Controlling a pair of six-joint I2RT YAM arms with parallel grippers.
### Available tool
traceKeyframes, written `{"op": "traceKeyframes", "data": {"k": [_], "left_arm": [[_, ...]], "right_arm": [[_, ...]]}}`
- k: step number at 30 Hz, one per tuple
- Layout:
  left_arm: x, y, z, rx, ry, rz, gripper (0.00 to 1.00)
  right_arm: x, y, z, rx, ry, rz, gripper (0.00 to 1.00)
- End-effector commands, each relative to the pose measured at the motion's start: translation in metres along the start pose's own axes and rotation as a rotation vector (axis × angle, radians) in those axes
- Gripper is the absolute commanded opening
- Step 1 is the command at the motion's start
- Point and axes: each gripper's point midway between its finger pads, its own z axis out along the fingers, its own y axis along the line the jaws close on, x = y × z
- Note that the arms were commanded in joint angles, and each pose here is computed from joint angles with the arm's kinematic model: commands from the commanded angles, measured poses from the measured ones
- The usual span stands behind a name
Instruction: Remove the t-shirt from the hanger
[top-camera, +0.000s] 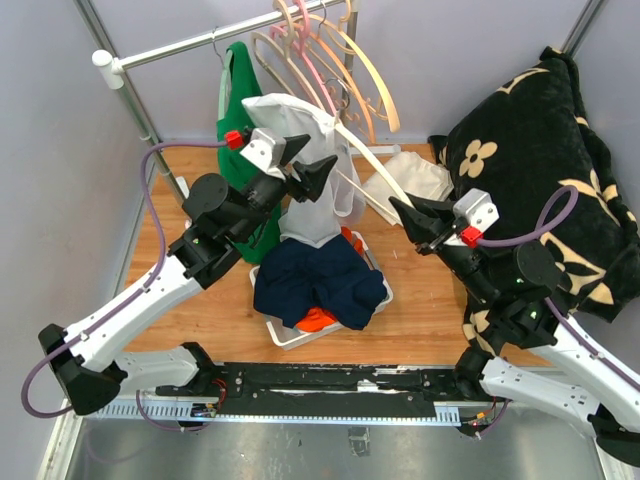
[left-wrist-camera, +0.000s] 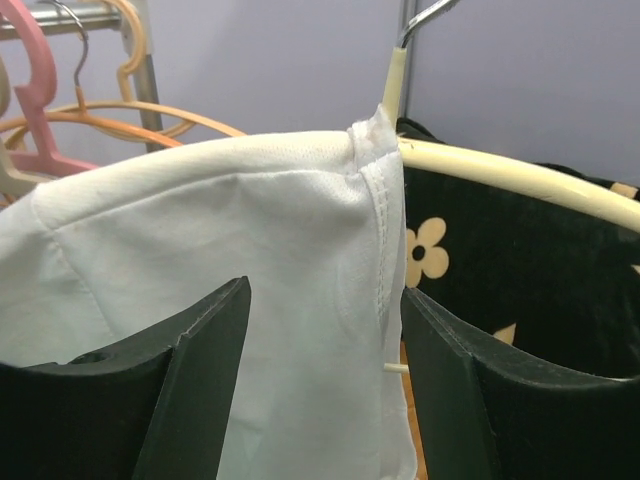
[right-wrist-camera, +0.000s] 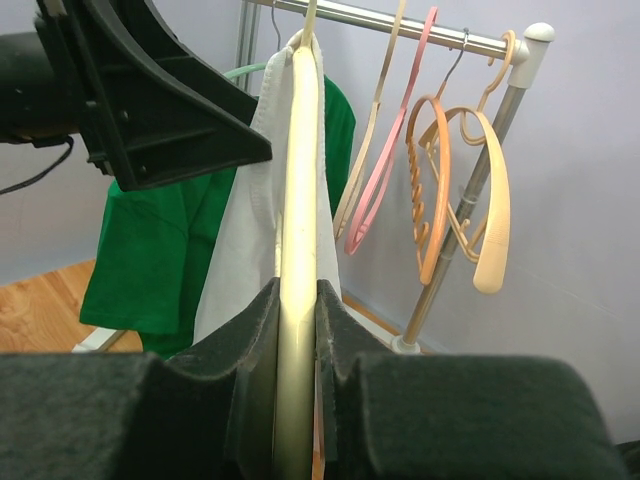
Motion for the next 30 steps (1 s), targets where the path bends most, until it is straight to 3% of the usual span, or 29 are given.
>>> {"op": "traceKeyframes", "data": {"k": [1,3,5,10,12,20,22,25,26,27,30], "left_arm": [[-0.011,-0.007,0.012,0.028,-0.050,-0.013,0.66],[-0.011,-0.007,0.016,0.022,-0.051,-0.013,0.66],[-0.012,-0.004,0.019,0.004,-0.052,-0.015,0.58],[-0.023,0.010,0.017,-0.072,-0.073,-0.018,0.14],[-0.028,0.017,0.013,-0.107,-0.084,-0.020,0.01],[-0.045,0.028,0.006,-0.163,-0.095,-0.003,0.01],[-0.047,0.022,0.004,-0.126,-0.102,-0.011,0.08],[-0.047,0.005,0.004,-0.033,-0.114,-0.022,0.30],[-0.046,0.001,0.005,-0.009,-0.116,-0.024,0.32],[-0.043,-0.001,0.006,0.002,-0.111,-0.026,0.28],[-0.037,0.004,0.011,-0.033,-0.082,-0.026,0.02]], "right_arm": [[-0.034,-0.009,-0.005,0.025,-0.124,0.006,0.01],[-0.034,-0.010,-0.007,0.029,-0.123,0.005,0.01],[-0.035,-0.011,-0.009,0.031,-0.127,0.007,0.01],[-0.037,-0.015,-0.017,0.042,-0.130,0.009,0.01],[-0.038,-0.016,-0.020,0.048,-0.133,0.010,0.01],[-0.035,-0.024,-0.034,0.084,-0.119,0.005,0.01],[-0.035,-0.026,-0.037,0.091,-0.119,0.004,0.01],[-0.036,-0.027,-0.039,0.097,-0.123,0.000,0.01],[-0.036,-0.028,-0.039,0.098,-0.121,-0.001,0.01],[-0.036,-0.028,-0.039,0.098,-0.121,-0.003,0.01],[-0.037,-0.028,-0.039,0.097,-0.122,-0.001,0.01]]}}
